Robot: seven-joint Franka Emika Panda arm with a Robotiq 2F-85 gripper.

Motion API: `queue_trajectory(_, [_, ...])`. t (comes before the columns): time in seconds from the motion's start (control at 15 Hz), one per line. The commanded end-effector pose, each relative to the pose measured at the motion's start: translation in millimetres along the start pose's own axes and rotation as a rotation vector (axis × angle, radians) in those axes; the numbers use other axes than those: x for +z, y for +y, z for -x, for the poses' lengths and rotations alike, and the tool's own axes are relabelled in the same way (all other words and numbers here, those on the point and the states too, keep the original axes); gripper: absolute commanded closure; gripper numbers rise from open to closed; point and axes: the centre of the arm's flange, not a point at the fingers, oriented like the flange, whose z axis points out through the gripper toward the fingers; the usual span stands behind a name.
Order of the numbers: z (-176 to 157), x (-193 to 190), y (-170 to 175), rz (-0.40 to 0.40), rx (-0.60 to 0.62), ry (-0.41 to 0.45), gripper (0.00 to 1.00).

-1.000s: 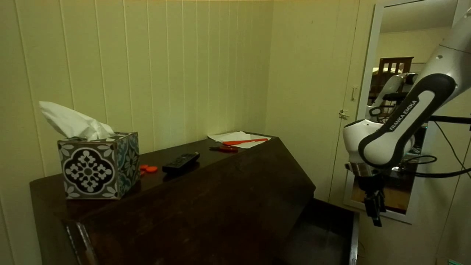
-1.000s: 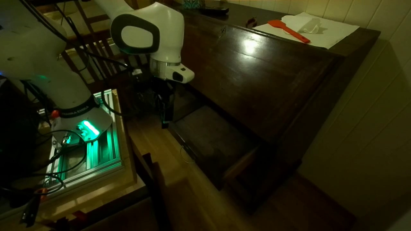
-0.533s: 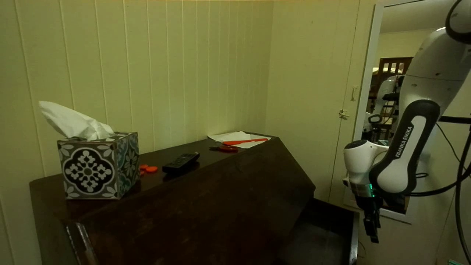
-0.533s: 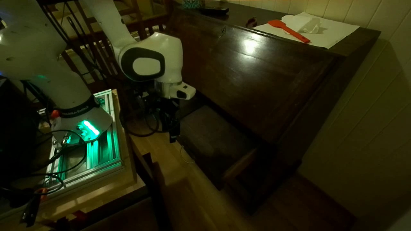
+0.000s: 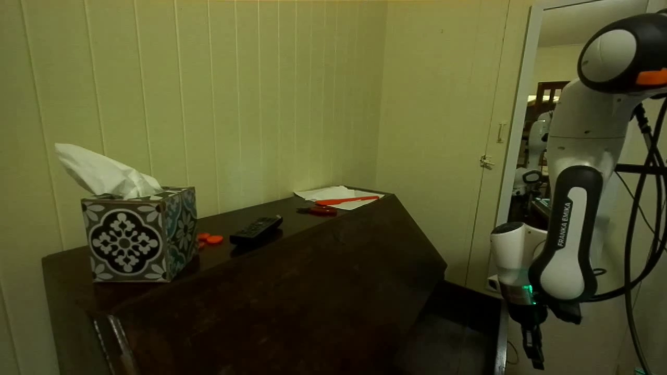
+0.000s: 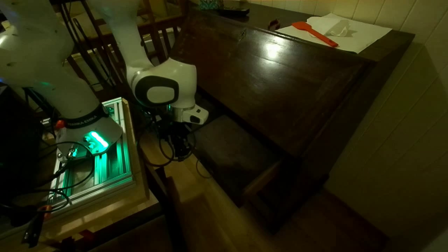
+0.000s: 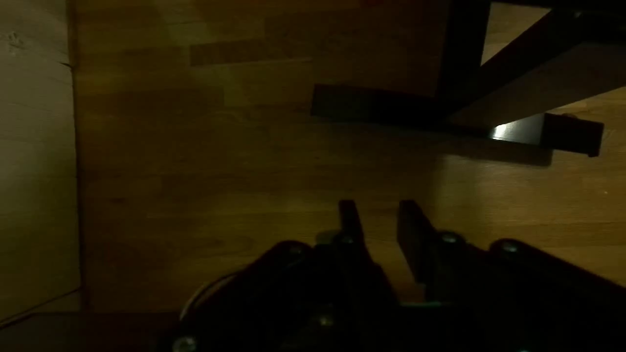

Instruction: Close the open drawer

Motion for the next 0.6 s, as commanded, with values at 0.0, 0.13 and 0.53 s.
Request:
queue_trajectory(0.0, [5, 30, -17, -0.045, -0.072, 0.086, 0.98])
queue_trajectory(0.13, [4, 38, -25, -0.065, -0.089, 0.141, 1.00])
queue_trajectory(0.53, [8, 42, -38, -0.077, -0.147, 0.297, 1.00])
